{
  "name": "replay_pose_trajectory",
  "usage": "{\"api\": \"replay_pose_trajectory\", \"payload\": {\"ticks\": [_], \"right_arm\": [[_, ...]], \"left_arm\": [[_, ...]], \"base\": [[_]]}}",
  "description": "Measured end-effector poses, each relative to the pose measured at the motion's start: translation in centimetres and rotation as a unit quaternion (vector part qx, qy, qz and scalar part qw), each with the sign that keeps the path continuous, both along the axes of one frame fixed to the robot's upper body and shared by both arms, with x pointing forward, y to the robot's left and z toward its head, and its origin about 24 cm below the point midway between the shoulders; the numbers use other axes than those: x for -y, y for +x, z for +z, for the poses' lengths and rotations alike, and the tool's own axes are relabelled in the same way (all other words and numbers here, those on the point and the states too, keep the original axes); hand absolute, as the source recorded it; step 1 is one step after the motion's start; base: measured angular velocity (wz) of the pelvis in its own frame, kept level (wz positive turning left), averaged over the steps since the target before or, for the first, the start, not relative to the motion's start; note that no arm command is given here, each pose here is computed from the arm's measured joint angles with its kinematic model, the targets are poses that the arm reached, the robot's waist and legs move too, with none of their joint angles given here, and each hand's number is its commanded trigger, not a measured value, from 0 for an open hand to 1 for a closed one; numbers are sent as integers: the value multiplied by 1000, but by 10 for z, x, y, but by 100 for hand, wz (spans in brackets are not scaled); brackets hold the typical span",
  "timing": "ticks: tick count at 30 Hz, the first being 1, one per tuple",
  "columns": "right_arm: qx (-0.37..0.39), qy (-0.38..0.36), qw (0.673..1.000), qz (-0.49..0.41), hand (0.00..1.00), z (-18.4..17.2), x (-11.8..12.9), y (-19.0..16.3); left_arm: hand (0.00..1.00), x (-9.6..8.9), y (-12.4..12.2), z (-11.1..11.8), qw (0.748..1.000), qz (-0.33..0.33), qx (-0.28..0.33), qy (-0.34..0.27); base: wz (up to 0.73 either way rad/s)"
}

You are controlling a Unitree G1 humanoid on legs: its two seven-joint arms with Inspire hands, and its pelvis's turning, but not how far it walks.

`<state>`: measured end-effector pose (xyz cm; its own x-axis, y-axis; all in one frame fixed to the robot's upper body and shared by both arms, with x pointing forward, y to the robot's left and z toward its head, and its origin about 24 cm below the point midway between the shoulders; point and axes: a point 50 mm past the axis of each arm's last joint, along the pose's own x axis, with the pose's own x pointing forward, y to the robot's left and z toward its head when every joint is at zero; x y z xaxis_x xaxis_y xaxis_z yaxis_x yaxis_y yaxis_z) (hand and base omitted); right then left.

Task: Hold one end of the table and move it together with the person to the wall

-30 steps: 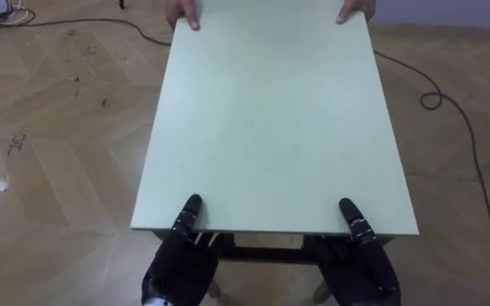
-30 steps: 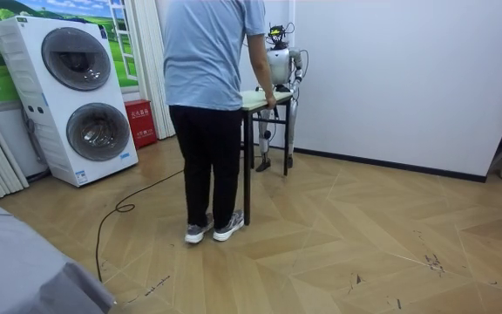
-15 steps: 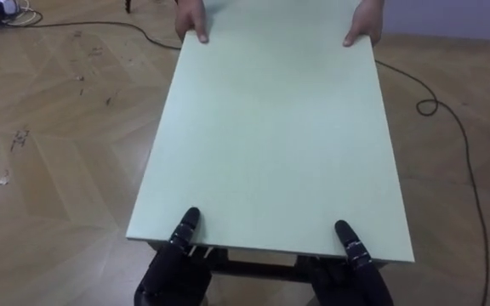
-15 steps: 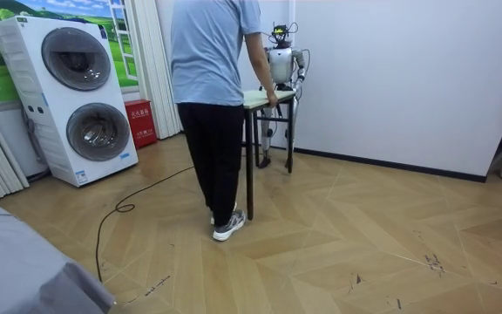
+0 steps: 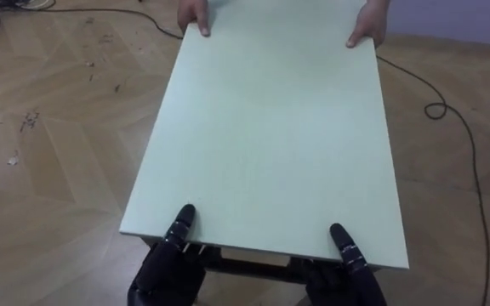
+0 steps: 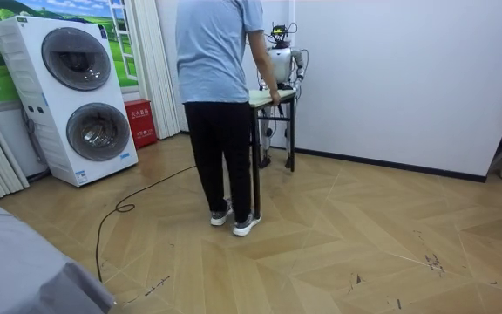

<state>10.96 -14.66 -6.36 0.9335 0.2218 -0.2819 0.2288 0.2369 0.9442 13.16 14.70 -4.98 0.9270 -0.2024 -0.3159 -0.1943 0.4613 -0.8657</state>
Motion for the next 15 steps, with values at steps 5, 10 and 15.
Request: {"api": "replay_pose_trajectory", "payload": {"ticks": [5, 10, 15], "right_arm": [[17, -10, 1000, 3, 100, 1, 6, -1], [30, -21, 999, -1, 100, 3, 10, 0], [49, -41, 998, -4, 100, 6, 18, 2]], "left_arm": [[100, 4, -2, -1, 1000, -2, 0, -12], [100, 9, 1, 0, 1000, -5, -1, -22], [100, 14, 2, -1, 999, -16, -6, -39]], "base": [[30], [44], [56]]}}
